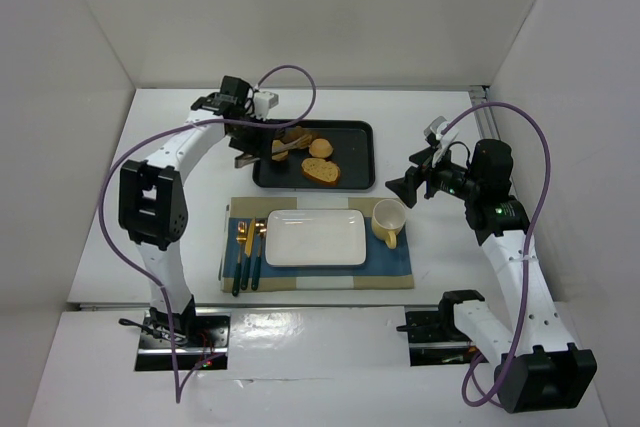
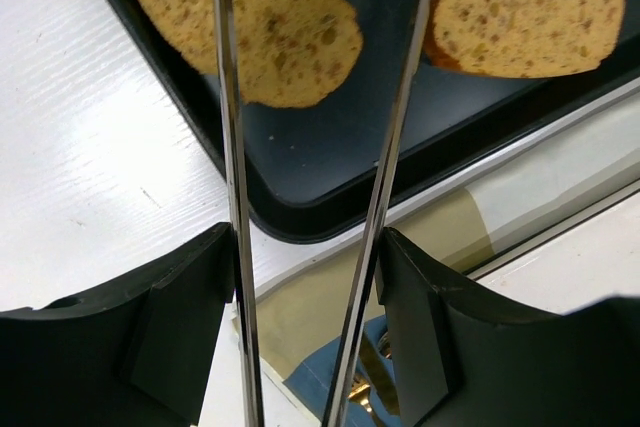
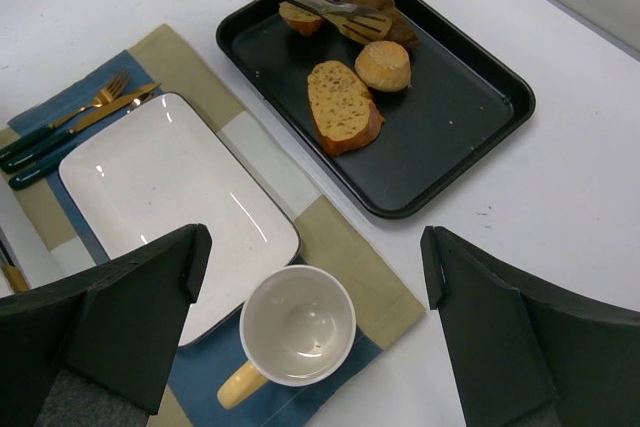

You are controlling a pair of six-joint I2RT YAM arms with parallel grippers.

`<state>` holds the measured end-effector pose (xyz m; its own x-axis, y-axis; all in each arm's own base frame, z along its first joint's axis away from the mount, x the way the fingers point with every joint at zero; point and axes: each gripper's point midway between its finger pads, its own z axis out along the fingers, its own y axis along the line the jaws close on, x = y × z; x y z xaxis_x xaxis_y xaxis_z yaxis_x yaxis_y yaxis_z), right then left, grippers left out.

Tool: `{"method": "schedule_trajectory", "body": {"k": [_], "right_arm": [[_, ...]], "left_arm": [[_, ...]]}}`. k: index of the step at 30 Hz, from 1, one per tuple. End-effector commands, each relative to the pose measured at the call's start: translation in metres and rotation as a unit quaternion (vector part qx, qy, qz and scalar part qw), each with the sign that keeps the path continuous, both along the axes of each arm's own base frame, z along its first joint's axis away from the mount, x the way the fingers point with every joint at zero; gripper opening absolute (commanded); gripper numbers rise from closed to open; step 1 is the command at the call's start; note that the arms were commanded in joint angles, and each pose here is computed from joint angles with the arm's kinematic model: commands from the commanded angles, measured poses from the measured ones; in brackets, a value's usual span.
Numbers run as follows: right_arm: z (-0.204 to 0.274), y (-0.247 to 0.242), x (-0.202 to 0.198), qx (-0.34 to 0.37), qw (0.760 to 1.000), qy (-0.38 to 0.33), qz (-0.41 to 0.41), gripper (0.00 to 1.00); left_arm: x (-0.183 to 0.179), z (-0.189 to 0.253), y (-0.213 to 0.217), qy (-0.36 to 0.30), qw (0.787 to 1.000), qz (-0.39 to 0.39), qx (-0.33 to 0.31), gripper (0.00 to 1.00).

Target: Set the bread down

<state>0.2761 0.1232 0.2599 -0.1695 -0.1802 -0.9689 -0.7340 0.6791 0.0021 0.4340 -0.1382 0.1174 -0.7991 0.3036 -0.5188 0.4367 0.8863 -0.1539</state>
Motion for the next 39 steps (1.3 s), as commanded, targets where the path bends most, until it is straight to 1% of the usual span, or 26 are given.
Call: {"method": "schedule_trajectory", "body": {"k": [1,4,8,12,13,14,17,18,20,21,23,24,25,28,30,32,33,39], "right_arm": [[0.015,0.002,-0.002,0.002,1.0,-0.02,0.01,1.0],[0.015,0.002,-0.002,0.002,1.0,-0.02,0.01,1.0],[0.015,0.002,-0.002,0.002,1.0,-0.02,0.01,1.0],[0.015,0.002,-0.002,0.002,1.0,-0.02,0.01,1.0],[0.015,0.002,-0.002,0.002,1.0,-0.02,0.01,1.0],[0.018,0.002,-0.004,0.002,1.0,-0.025,0.01,1.0],[0.018,0.002,-0.004,0.002,1.0,-0.025,0.01,1.0],[0.018,0.002,-0.004,0.002,1.0,-0.025,0.01,1.0],[0.018,0.002,-0.004,0.002,1.0,-0.025,0.01,1.0],[0.018,0.002,-0.004,0.002,1.0,-0.025,0.01,1.0],[0.018,0.002,-0.004,0.002,1.0,-0.025,0.01,1.0],[0.018,0.002,-0.004,0.002,1.0,-0.025,0.01,1.0],[0.018,0.002,-0.004,0.002,1.0,-0.025,0.01,1.0],[0.018,0.002,-0.004,0.002,1.0,-0.025,0.01,1.0],[0.018,0.002,-0.004,0.002,1.0,-0.025,0.01,1.0],[0.018,0.002,-0.004,0.002,1.0,-0.025,0.01,1.0],[0.018,0.002,-0.004,0.002,1.0,-0.025,0.01,1.0],[0.018,0.002,-0.004,0.002,1.0,-0.025,0.01,1.0]], "left_arm": [[0.009,0.03,-0.014,-0.04,0.999,-0.013,-0.003,0.71],[0.008,0.024,-0.02,-0.033,0.999,-0.024,0.005,0.71],[0.012,0.023,-0.017,-0.037,0.999,-0.017,0.015,0.71],[0.008,0.015,-0.015,-0.026,0.999,-0.011,0.019,0.64],[0.008,0.015,-0.013,-0.027,0.999,-0.009,0.024,0.61],[0.006,0.011,-0.013,-0.021,1.0,-0.005,0.023,0.54],[0.009,0.012,-0.012,-0.026,0.999,-0.002,0.026,0.45],[0.009,0.012,-0.012,-0.026,0.999,-0.002,0.026,0.38],[0.009,0.012,-0.012,-0.026,0.999,-0.002,0.026,0.32],[0.009,0.012,-0.012,-0.026,0.999,-0.002,0.026,0.2],[0.008,0.016,-0.012,-0.029,0.999,0.002,0.023,0.06],[0.008,0.016,-0.012,-0.029,0.999,0.002,0.023,0.06],[0.008,0.016,-0.012,-0.027,0.999,0.006,0.021,0.01],[0.006,0.019,-0.013,-0.026,0.999,0.013,0.016,0.0],[0.007,0.033,-0.013,-0.045,0.999,0.014,0.011,0.0],[0.004,0.039,-0.013,-0.048,0.999,0.019,0.006,0.0],[0.005,0.048,-0.013,-0.062,0.998,0.019,0.002,0.0],[-0.002,0.08,-0.016,-0.088,0.996,0.026,-0.023,0.0]]}}
